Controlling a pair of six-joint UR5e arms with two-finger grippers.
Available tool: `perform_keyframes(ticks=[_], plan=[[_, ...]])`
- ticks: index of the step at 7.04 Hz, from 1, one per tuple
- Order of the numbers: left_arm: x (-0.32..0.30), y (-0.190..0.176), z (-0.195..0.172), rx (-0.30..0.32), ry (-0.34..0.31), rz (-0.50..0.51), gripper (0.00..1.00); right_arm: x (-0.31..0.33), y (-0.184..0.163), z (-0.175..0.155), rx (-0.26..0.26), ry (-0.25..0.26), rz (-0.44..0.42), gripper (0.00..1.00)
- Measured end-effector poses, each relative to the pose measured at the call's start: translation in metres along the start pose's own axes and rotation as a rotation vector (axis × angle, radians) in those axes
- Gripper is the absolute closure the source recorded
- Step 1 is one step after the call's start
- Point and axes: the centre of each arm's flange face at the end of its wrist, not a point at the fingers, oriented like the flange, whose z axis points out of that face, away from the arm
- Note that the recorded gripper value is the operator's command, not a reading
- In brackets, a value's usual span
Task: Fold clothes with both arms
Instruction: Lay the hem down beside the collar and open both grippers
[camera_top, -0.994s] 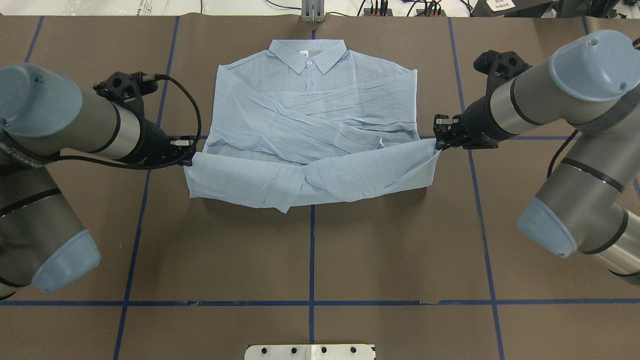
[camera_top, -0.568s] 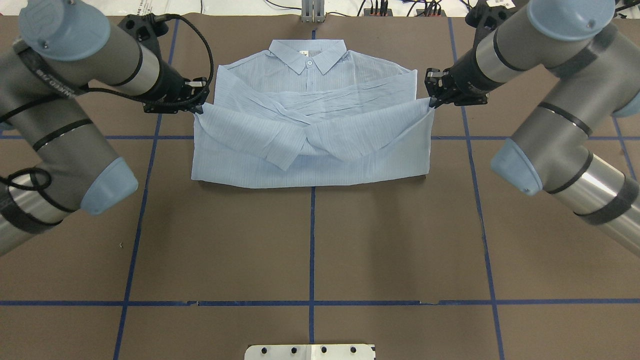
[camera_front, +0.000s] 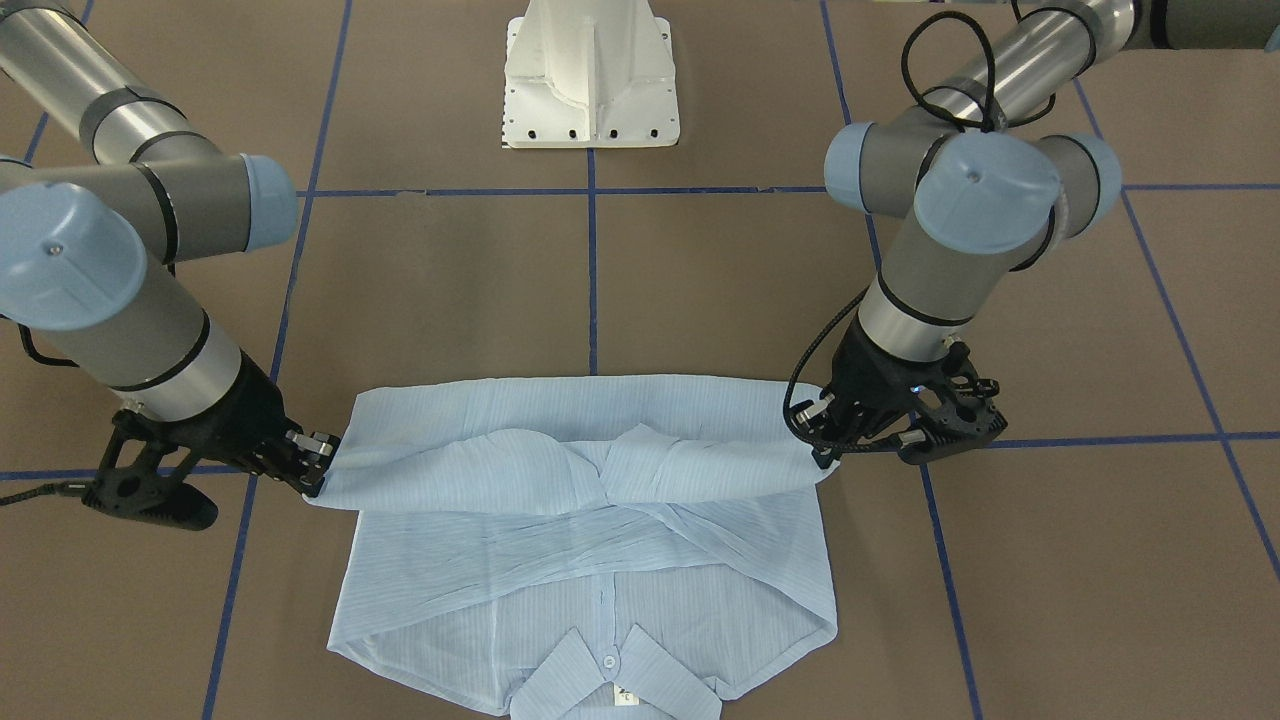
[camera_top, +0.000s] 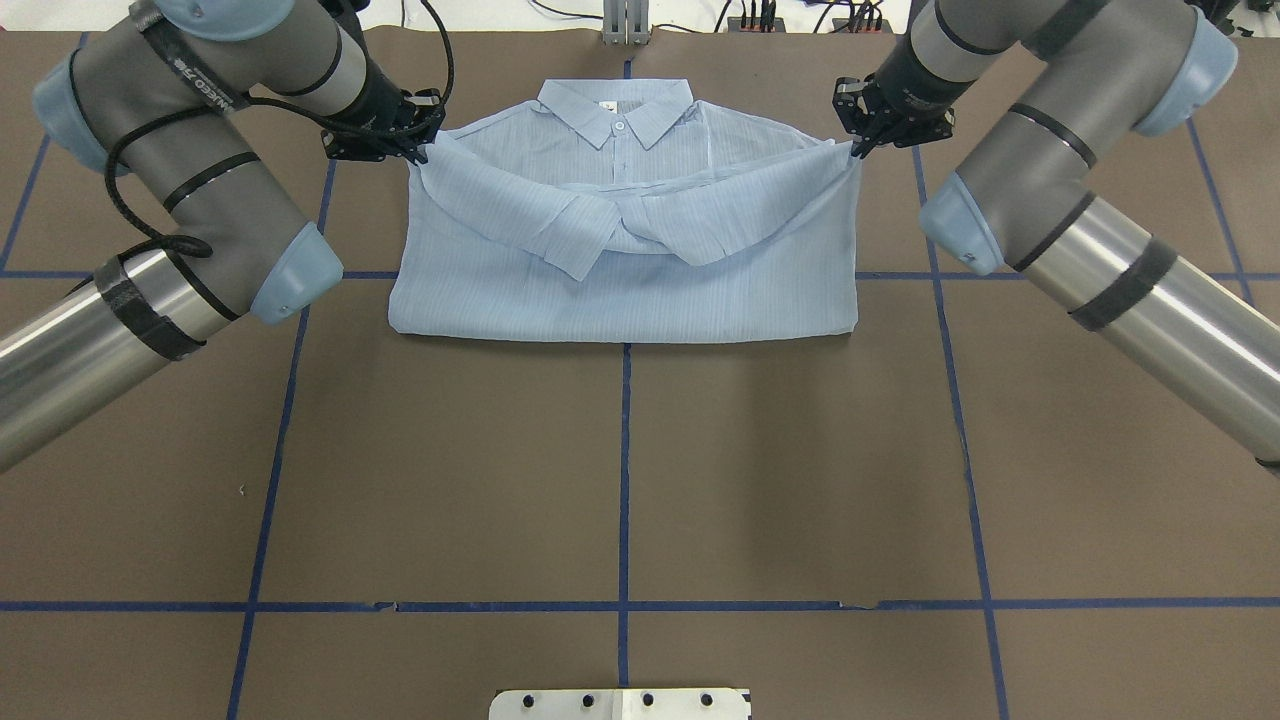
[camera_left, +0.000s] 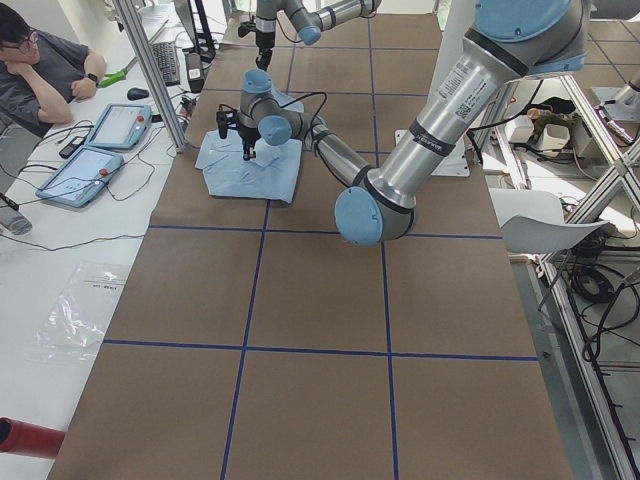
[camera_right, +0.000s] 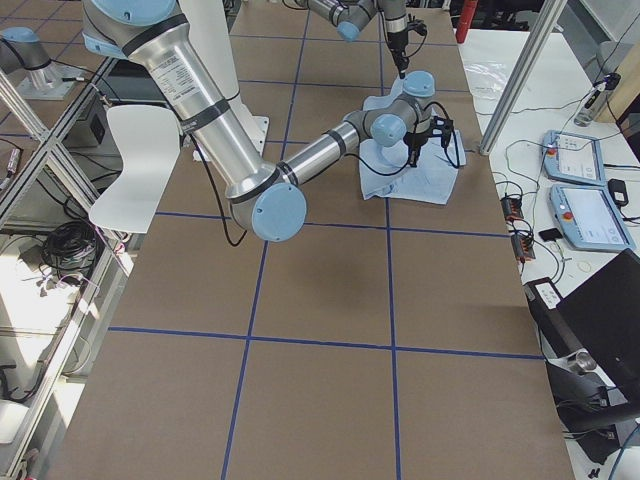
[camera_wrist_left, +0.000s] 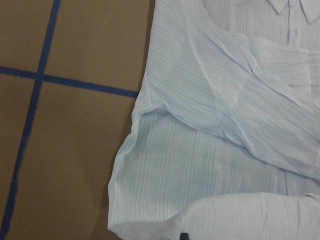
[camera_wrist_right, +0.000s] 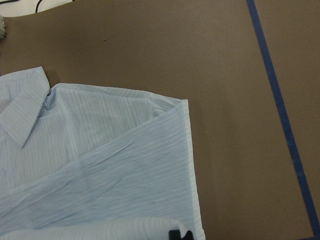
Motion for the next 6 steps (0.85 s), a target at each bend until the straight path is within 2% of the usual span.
perform_keyframes(ticks=[3,6], plan=[[-0.021,-0.018,0.041,0.006,-0.006,-0.006,1.00,-0.030,-0.030,0.018,-0.017,0.036,-0.008,1.00],[-0.025,-0.027,0.052,0.011,-0.015,-0.013,1.00,-0.019,-0.048,0.052,-0.008,0.027,-0.032,1.00]])
